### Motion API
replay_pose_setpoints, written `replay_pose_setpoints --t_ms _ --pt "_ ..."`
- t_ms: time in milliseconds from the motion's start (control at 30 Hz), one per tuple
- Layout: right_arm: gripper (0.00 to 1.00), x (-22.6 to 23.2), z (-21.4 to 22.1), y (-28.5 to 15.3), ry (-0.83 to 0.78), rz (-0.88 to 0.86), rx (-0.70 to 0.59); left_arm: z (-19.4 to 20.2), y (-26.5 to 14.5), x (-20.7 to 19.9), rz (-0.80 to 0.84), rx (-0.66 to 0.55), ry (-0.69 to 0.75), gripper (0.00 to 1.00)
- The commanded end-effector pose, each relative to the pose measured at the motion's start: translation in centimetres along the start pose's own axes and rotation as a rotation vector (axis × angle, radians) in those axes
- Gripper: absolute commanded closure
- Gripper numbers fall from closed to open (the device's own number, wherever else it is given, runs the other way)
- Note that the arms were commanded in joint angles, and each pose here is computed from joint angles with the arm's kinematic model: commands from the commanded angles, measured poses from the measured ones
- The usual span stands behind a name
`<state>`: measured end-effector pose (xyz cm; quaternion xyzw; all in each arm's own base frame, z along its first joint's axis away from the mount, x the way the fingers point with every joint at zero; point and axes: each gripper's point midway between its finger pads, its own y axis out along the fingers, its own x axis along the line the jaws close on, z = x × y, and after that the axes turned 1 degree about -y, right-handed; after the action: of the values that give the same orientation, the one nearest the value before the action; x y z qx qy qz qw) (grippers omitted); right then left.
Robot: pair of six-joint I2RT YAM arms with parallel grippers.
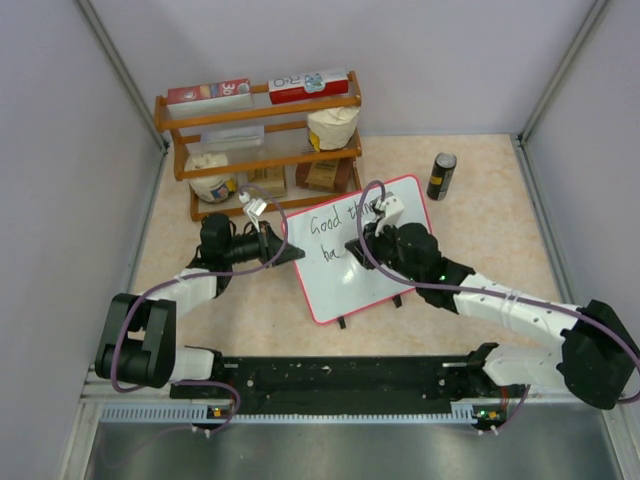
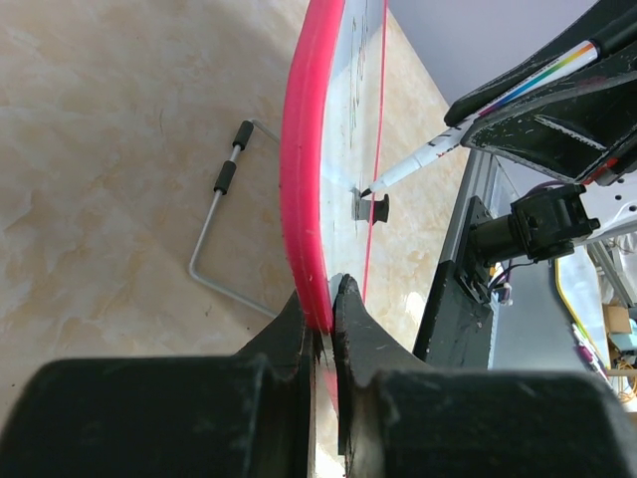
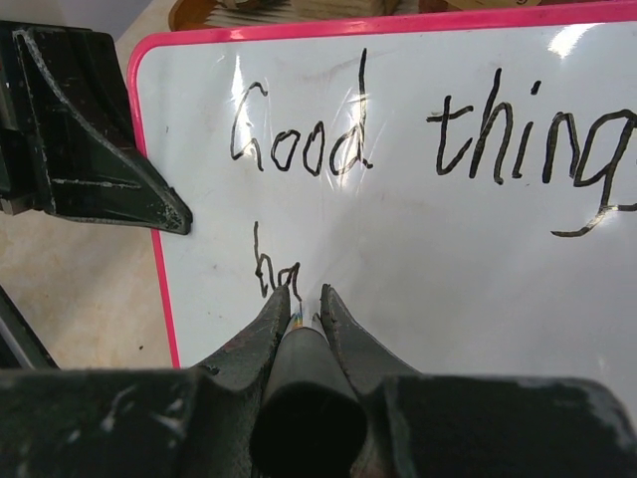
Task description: Write a sentence on the whiteboard
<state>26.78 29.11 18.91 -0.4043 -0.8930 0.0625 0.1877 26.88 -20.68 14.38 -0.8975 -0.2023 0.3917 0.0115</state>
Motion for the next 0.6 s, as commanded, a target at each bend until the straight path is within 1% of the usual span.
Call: replay_pose_setpoints --t_ms 0,133,300,567 --pt "1.0 -0.1 -3.1 -0.8 -0.018 0.018 -0.077 4.4 0.1 1.7 -0.027 0.101 0.105 1.0" --pt "1.0 0.6 -5.4 -1.3 -0.006 -0.007 -0.134 4.4 0.1 1.7 -0.028 0.1 0.106 1.0" --pt "1.0 0.7 -7.0 -1.2 -0.001 -0.005 -0.168 4.4 0.1 1.7 -0.026 0.1 0.106 1.0" --pt "1.0 0.3 -6.4 0.2 0.005 0.007 -0.14 4.4 0.0 1.7 -0.026 0.099 0.107 1.0"
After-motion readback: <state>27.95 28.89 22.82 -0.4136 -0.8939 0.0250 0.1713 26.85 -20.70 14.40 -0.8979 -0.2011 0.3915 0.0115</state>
